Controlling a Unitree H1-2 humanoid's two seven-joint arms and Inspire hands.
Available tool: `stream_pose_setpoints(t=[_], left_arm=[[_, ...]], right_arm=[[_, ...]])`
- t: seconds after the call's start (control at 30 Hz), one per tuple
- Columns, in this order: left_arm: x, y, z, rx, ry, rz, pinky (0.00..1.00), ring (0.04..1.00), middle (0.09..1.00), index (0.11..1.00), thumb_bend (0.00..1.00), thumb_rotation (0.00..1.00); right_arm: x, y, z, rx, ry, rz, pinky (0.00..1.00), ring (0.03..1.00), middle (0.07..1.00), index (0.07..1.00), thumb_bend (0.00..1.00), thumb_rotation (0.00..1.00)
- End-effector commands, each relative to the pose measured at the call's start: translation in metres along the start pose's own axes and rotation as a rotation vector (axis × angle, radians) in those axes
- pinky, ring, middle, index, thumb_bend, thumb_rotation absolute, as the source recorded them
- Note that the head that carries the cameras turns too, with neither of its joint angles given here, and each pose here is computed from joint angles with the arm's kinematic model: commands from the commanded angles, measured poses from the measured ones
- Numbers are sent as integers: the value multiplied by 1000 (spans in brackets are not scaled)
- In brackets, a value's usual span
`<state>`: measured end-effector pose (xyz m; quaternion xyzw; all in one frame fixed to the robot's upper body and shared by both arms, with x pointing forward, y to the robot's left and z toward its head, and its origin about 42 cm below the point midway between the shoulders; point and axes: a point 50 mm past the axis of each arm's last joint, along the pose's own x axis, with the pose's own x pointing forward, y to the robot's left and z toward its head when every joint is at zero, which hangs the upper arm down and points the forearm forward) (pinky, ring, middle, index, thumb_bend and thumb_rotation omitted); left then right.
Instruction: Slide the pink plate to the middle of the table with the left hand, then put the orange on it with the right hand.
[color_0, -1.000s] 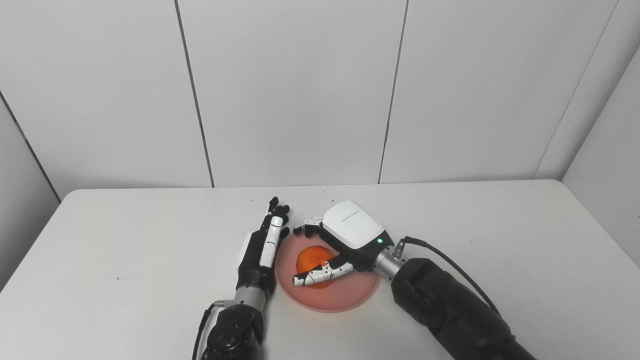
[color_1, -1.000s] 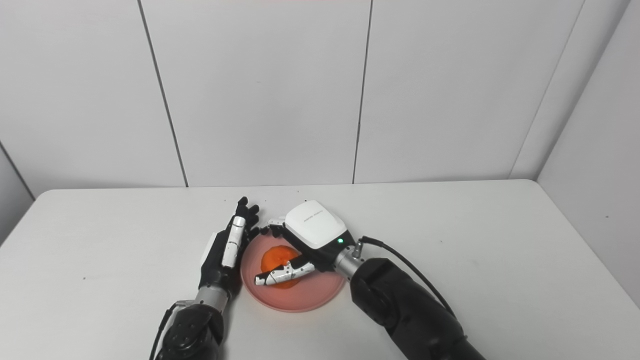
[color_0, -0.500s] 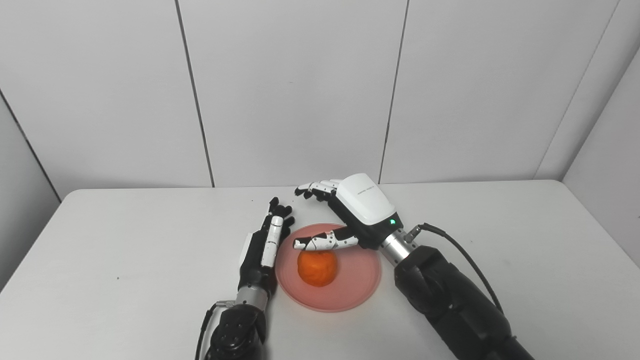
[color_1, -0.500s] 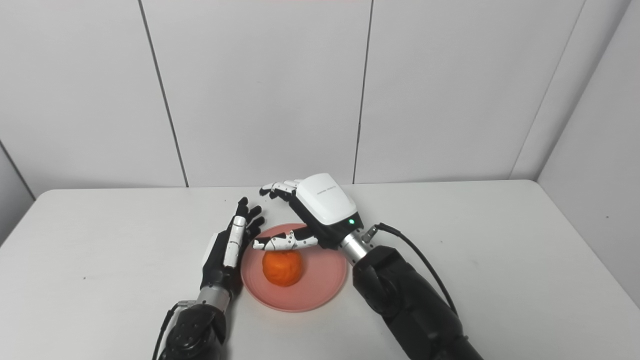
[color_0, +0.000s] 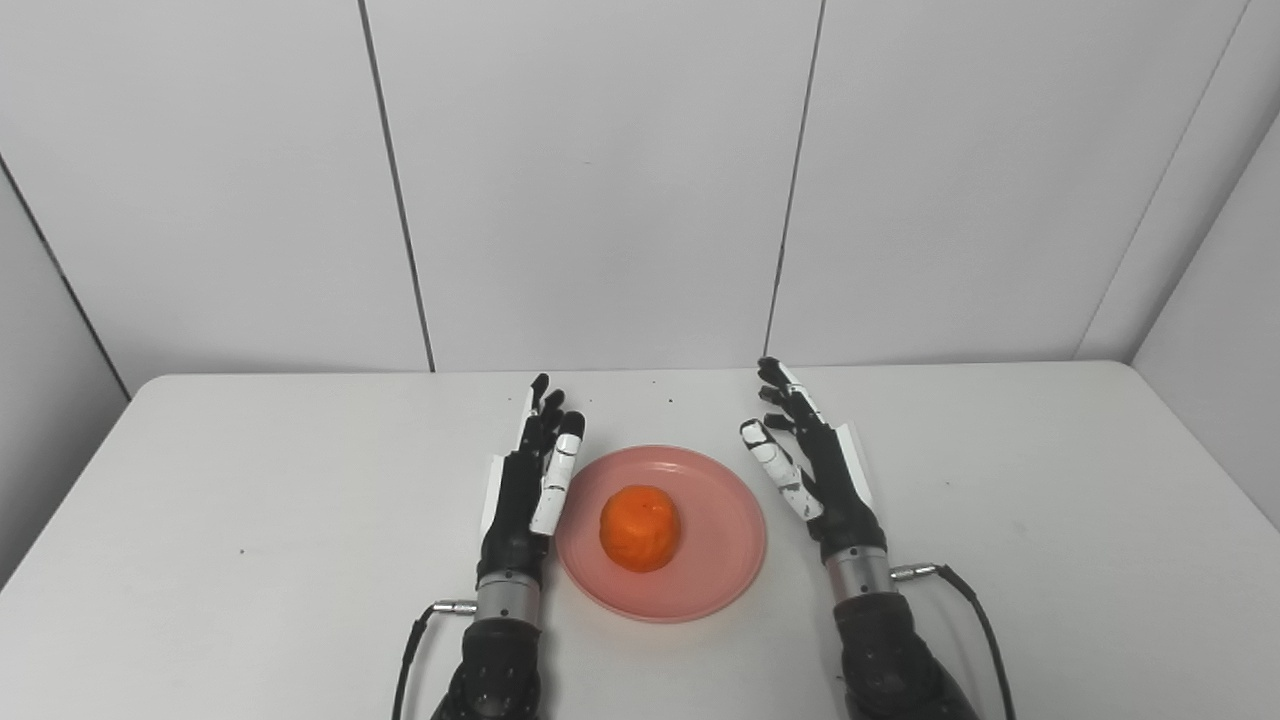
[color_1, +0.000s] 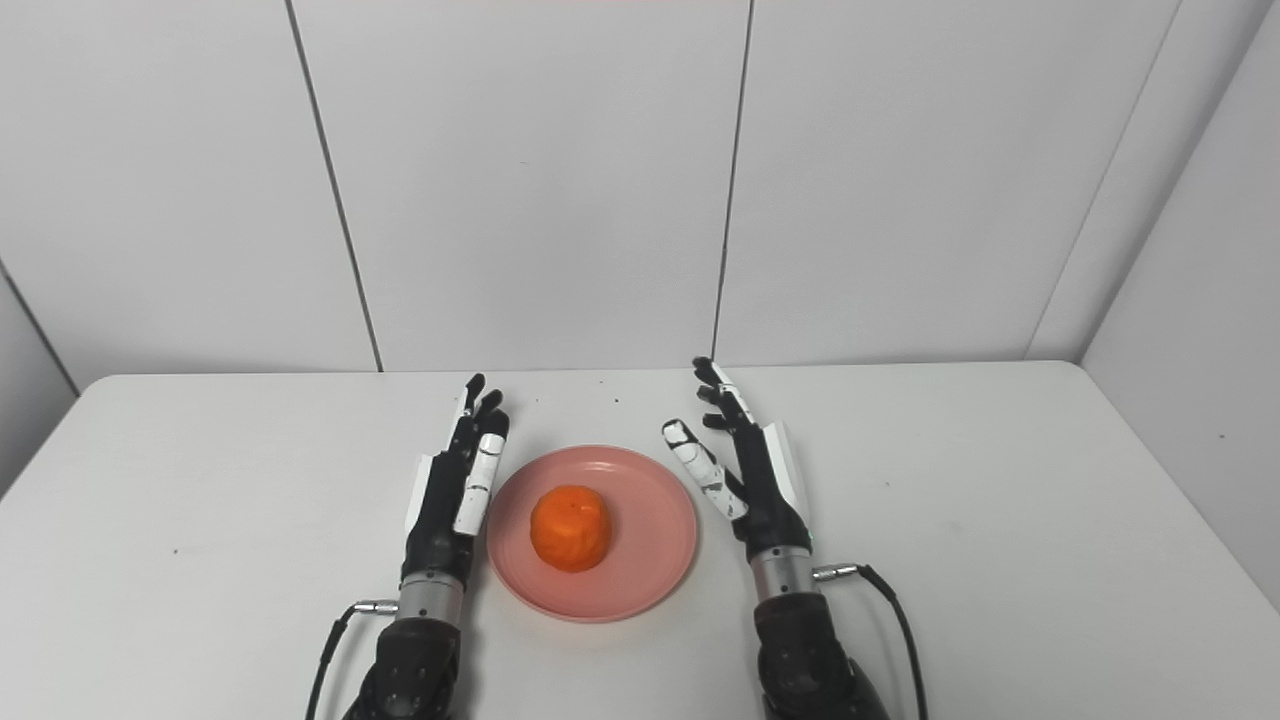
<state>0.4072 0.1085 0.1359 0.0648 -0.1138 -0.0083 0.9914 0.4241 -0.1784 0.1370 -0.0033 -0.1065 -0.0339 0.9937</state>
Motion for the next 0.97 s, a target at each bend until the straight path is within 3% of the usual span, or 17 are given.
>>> stream_pose_setpoints(t=[0.0, 0.07, 0.13, 0.23, 0.43, 0.53, 0.67, 0.93], left_arm=[[-2, 8, -2, 33, 1, 19, 1000, 1000, 1000, 1000, 700, 1000], [1, 10, -1, 42, 16, 10, 1000, 1000, 1000, 1000, 697, 1000], [2, 11, 0, 51, 48, 6, 1000, 1000, 1000, 1000, 698, 1000], [2, 12, 2, 44, 86, -2, 1000, 1000, 1000, 1000, 728, 1000], [5, 13, 1, 13, 106, -40, 1000, 1000, 1000, 1000, 877, 1000], [6, 15, 1, 17, 110, -60, 986, 1000, 1000, 1000, 939, 1000], [8, 17, 0, -2, 115, -87, 1000, 1000, 1000, 1000, 889, 1000], [8, 18, -1, 13, 105, -88, 1000, 1000, 1000, 1000, 935, 1000]], right_arm=[[-4, 8, -4, 119, 69, 3, 982, 964, 963, 998, 783, 1000], [-8, 6, -14, 256, 166, -25, 997, 990, 977, 994, 759, 956], [-10, 4, -19, 303, 215, -25, 1000, 998, 989, 998, 741, 961], [-9, 5, -17, 286, 228, 4, 1000, 988, 981, 996, 703, 974], [-11, 9, -13, 328, 287, 35, 1000, 991, 990, 1000, 689, 992], [-11, 9, -12, 323, 290, 39, 1000, 995, 994, 1000, 679, 998], [-11, 11, -13, 297, 279, 48, 1000, 984, 979, 989, 684, 984], [-12, 10, -18, 246, 257, 81, 1000, 967, 955, 965, 734, 942]])
